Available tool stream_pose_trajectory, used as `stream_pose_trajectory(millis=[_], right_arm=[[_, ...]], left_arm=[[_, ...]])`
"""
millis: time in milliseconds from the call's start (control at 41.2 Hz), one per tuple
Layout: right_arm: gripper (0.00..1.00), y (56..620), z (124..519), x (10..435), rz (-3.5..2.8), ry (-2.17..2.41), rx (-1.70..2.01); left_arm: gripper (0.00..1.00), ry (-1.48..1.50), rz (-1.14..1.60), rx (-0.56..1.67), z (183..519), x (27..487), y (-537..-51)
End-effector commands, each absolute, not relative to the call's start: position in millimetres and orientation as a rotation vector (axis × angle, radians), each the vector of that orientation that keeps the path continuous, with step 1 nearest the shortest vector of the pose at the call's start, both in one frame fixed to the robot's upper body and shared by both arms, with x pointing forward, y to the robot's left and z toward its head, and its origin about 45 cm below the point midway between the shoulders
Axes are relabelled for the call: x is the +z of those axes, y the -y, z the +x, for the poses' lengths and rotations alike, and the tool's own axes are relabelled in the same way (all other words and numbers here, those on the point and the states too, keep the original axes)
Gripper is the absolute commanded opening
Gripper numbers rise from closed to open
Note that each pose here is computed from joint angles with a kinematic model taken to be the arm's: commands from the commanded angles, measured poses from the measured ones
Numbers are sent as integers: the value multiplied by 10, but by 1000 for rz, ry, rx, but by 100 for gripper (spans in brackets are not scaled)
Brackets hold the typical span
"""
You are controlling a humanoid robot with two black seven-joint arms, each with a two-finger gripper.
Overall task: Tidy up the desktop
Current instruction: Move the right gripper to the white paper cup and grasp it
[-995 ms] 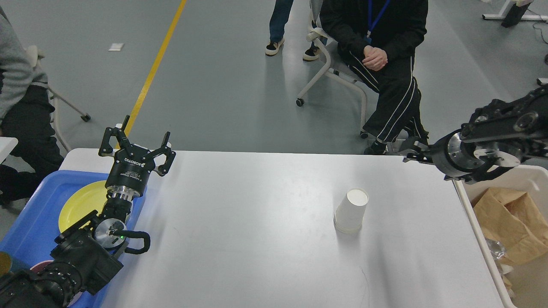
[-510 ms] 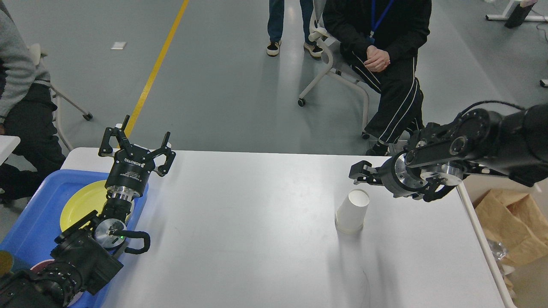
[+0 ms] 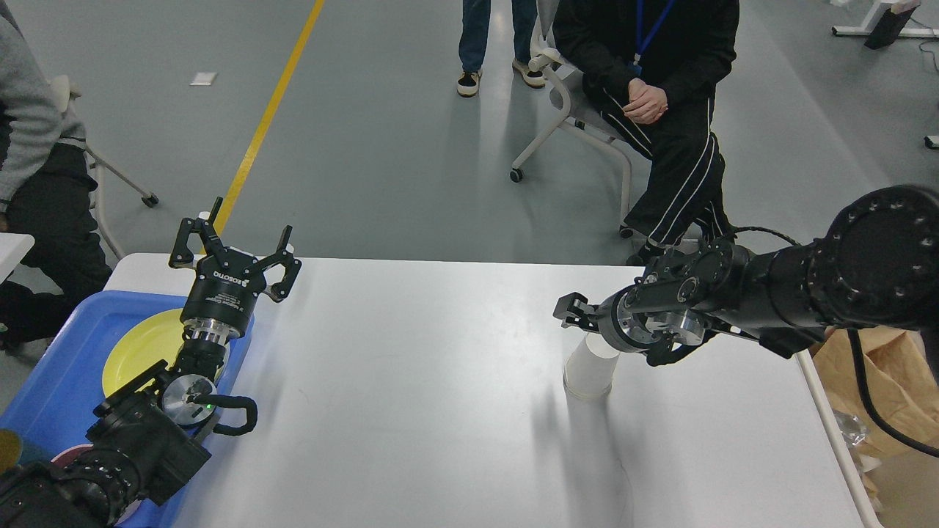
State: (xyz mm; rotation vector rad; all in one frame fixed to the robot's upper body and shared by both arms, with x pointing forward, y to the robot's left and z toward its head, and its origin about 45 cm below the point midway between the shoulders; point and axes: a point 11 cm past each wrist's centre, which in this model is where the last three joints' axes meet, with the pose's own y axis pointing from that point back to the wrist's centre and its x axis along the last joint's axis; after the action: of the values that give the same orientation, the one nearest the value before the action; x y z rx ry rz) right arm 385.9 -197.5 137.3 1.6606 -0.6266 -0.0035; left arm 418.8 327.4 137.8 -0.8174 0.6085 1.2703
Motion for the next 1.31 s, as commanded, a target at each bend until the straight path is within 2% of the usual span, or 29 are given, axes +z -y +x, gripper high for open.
stream_pose_trajectory(millis=[0,680,1287], right_arm=[[100,1997,3854,1349,1658,630,-9],[100,2091,4087,1699,1661,689,28],[100,2108,3880,1335,1641,629,-16]], left_arm=[[99,-609,-817,1270,4187,1378,-3275],[99,-609,-817,1270,4187,1378,-3275],[99,-609,-817,1270,4187,1378,-3275]])
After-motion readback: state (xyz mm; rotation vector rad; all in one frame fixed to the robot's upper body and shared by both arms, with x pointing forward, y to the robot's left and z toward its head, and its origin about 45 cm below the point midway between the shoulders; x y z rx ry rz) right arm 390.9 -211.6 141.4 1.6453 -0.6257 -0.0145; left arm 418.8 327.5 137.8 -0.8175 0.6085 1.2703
